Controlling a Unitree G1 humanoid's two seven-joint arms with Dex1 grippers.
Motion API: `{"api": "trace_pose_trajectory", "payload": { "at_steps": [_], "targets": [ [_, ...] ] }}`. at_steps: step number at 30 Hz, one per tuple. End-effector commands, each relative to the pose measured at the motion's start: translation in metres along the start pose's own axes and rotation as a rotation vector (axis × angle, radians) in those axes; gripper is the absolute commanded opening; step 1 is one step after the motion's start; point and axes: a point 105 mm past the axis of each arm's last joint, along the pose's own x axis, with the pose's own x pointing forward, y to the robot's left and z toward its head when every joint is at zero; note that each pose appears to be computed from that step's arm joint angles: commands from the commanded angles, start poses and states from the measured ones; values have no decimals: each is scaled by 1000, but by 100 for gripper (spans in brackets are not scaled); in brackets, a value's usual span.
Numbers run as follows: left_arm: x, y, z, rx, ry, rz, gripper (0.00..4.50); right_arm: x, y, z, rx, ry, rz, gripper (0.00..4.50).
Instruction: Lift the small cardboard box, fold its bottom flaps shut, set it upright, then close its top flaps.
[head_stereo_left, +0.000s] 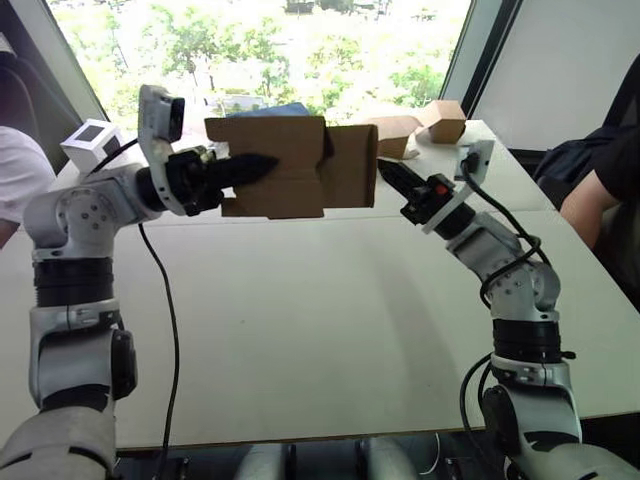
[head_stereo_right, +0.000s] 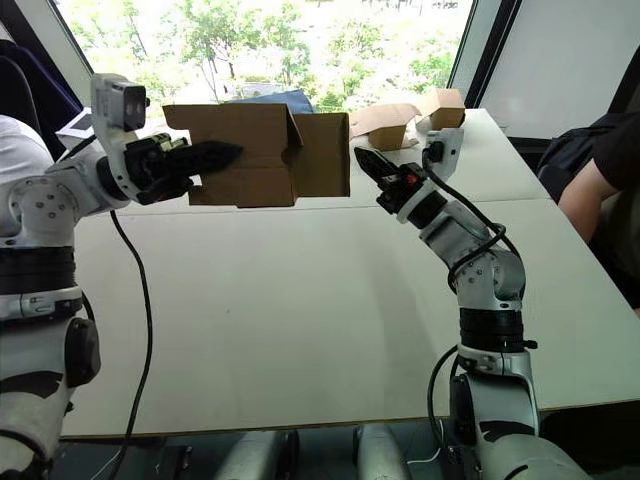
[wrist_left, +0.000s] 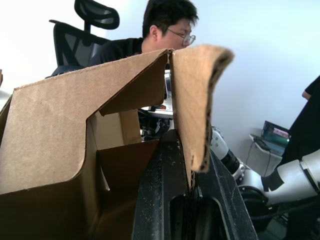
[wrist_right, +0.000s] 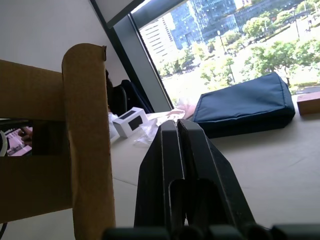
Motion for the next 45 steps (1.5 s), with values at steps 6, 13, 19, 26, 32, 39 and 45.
{"api": "trace_pose_trajectory", "payload": {
  "at_steps": [6,13,19,26,32,39,45],
  "targets": [
    [2,-5,12,42,-24,-25,0,-2,53,11,126,-102,229,4],
    [4,-3,12,40,-22,-30,0,0,63,8,228,-144,255,4],
    [5,-3,12,37,-21,-32,0,2,65,2,281,-162,252,123],
    [4,-3,13,39,-21,-29,0,7,63,1,343,-210,239,235],
    [3,-3,14,41,-21,-22,0,6,64,-2,452,-256,241,235],
    [1,-4,14,36,-20,-18,0,6,61,-6,483,-268,216,235],
    [1,-4,14,34,-21,-18,0,9,60,-9,494,-268,211,210]
  ]
}}
